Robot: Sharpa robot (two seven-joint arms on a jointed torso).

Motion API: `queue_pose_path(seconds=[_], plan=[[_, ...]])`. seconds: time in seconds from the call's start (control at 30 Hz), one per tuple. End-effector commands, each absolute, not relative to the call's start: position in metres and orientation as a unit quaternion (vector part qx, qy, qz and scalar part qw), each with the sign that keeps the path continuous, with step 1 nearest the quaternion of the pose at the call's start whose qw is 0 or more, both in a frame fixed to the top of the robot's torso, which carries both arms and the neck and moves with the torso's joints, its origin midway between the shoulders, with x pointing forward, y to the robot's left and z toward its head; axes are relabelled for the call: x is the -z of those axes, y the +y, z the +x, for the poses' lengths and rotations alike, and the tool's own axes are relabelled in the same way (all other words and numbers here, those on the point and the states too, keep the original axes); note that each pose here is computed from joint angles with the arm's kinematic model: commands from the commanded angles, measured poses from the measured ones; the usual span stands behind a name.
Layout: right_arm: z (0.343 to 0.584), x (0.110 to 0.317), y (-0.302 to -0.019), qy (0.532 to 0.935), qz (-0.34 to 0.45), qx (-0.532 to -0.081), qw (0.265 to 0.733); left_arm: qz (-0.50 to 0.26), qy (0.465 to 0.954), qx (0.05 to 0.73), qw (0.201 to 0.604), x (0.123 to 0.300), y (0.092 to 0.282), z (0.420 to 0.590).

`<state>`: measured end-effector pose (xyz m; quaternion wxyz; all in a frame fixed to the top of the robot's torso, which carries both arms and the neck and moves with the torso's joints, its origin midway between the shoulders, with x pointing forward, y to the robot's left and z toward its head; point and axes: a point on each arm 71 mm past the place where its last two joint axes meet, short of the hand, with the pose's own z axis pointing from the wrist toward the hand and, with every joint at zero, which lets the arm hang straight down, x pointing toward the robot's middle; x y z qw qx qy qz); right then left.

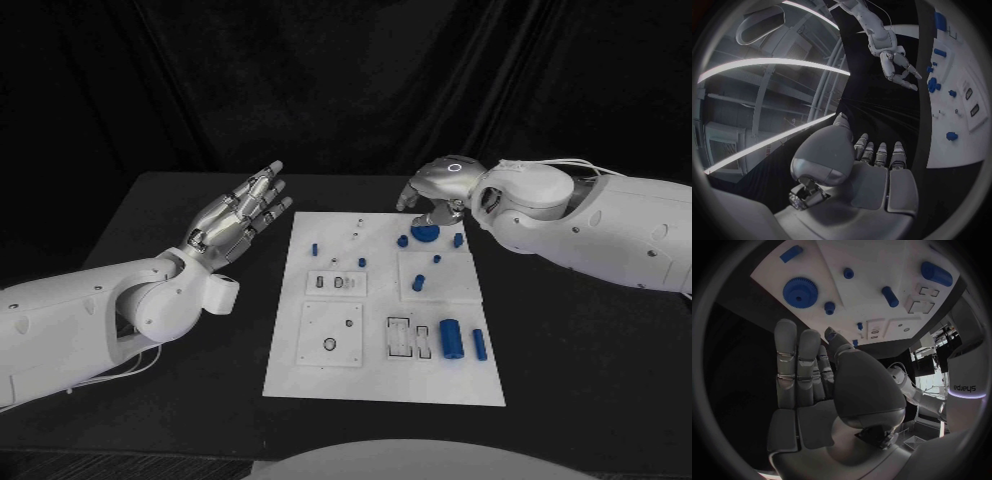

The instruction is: Assemble the parts on the task board

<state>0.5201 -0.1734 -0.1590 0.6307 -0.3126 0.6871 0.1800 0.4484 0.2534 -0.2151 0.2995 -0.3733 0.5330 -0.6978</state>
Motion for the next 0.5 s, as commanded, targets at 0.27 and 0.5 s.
queue_pose_path(seconds=[0.27, 0.5], plan=[[0.519, 0.17, -0.173, 0.707, -0.313, -0.176, 0.609, -0.355, 0.506, 0.725, 0.303, 0.208, 0.253, 0.449], [0.52, 0.178, -0.171, 0.711, -0.312, -0.178, 0.604, -0.355, 0.508, 0.725, 0.3, 0.209, 0.252, 0.45]])
